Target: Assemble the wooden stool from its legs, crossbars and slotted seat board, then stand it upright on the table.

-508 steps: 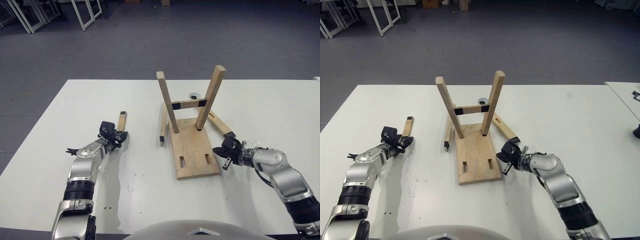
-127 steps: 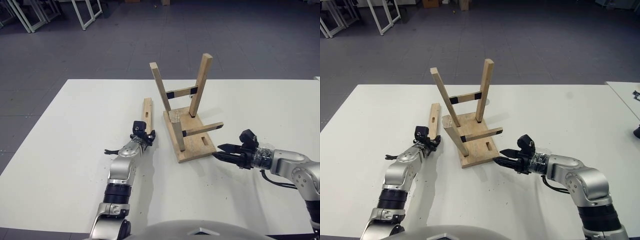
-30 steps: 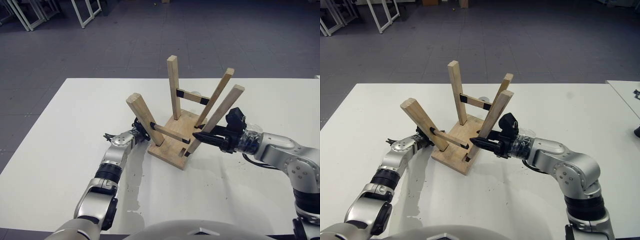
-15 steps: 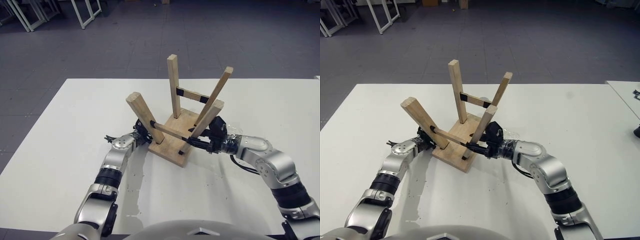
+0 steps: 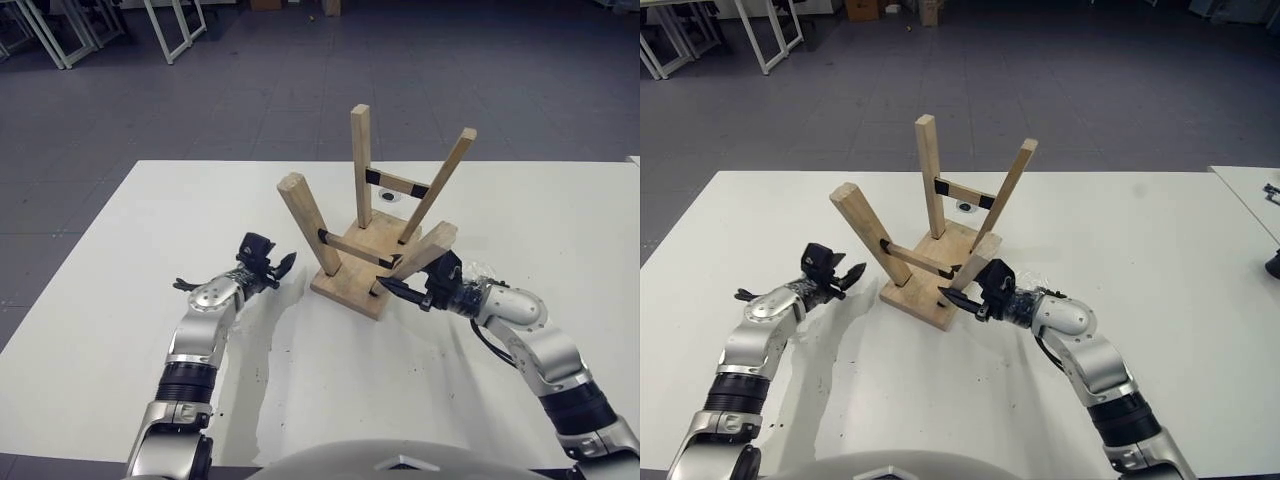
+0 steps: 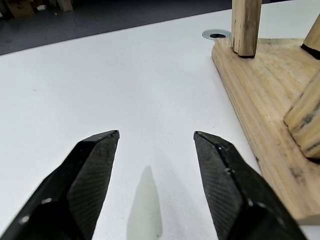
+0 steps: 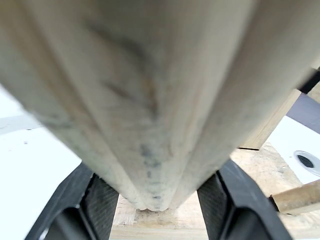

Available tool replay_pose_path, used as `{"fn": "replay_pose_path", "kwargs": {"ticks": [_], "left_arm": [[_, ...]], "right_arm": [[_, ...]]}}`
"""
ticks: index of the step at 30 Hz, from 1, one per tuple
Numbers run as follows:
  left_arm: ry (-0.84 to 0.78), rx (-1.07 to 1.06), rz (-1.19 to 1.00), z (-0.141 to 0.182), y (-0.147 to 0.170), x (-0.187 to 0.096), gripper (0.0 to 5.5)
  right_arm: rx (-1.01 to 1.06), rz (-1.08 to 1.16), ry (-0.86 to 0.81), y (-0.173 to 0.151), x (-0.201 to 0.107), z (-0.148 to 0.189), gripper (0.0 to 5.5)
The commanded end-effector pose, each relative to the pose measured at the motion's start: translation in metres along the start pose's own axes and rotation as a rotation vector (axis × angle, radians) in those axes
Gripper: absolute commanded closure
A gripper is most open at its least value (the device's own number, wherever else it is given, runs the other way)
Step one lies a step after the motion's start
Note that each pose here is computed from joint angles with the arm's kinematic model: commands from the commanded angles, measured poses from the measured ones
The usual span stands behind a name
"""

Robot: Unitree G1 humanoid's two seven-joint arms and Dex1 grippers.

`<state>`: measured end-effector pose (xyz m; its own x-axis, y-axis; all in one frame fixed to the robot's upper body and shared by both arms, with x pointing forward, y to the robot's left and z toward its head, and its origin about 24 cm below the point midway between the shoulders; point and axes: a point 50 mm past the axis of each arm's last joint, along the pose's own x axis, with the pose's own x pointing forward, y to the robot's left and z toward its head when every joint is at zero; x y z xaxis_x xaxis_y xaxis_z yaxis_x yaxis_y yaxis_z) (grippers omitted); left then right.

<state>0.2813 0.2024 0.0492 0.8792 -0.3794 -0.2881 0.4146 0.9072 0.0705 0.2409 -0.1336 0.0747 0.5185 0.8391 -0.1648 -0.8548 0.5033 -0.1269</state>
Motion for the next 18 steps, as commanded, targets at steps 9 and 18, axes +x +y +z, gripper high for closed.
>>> {"fn": "replay_pose_path", "kwargs": {"ticks": [9,18], "left_arm": [[-0.821,0.327,-0.072,0.239,-0.026,-0.054,2.73],[-0.322,0.526,-0.368,0.134,-0.096,0.012,2.73]], "right_arm": [[0.072,-0.117,0.338,-0.008,-0.01,-0.043,3.49],[0.134,-0.114,0.366,-0.012,-0.005,-0.044,3.49]]}}
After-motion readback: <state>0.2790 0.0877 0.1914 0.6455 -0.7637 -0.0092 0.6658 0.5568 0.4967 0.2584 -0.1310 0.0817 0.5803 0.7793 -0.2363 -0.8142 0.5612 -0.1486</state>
